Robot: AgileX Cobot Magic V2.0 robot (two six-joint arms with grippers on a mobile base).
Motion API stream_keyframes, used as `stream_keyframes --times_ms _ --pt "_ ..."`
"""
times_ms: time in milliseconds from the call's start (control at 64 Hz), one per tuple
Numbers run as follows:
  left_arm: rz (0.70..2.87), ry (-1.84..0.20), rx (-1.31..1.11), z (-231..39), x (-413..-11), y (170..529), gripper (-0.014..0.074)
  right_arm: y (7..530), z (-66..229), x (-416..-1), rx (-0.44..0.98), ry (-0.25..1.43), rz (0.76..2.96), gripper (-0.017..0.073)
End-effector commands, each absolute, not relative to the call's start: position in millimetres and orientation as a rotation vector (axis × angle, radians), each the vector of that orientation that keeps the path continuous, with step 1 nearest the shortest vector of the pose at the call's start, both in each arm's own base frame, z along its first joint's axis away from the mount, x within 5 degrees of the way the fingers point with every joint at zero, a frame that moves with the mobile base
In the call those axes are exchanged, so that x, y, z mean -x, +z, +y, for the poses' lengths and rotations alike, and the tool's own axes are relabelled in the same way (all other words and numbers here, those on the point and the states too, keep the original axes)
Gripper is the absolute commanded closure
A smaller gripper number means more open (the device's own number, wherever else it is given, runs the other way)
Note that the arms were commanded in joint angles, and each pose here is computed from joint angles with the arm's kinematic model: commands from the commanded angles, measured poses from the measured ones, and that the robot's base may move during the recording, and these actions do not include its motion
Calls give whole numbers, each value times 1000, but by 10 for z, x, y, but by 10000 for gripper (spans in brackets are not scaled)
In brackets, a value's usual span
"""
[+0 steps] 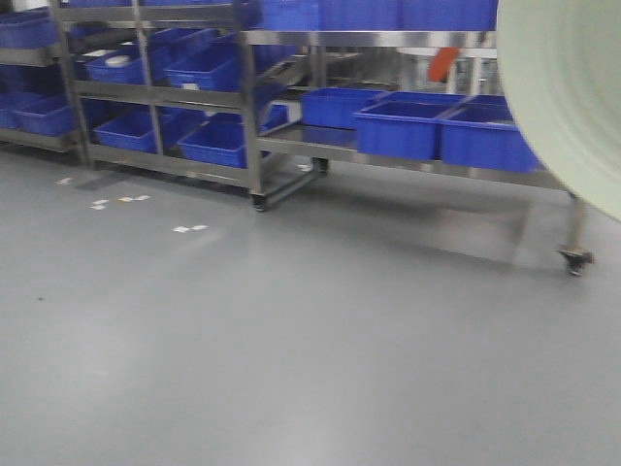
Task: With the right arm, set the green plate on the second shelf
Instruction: 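Drive the base to the blue bin shelf, plate held in right gripper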
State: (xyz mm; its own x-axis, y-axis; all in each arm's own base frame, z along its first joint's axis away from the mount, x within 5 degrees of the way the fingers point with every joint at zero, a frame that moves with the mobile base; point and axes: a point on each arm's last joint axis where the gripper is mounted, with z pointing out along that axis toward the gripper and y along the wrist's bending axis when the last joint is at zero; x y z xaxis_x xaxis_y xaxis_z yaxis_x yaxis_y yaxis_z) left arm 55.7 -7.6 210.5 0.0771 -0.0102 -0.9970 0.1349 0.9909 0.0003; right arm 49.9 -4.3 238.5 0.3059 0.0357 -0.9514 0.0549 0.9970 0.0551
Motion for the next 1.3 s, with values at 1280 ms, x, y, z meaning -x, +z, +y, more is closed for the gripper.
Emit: stream_keyframes --times_ms 1280 --pt "1430 -116 -89 -73 -554 2056 463 2584 -51 -428 -91 -11 1116 505"
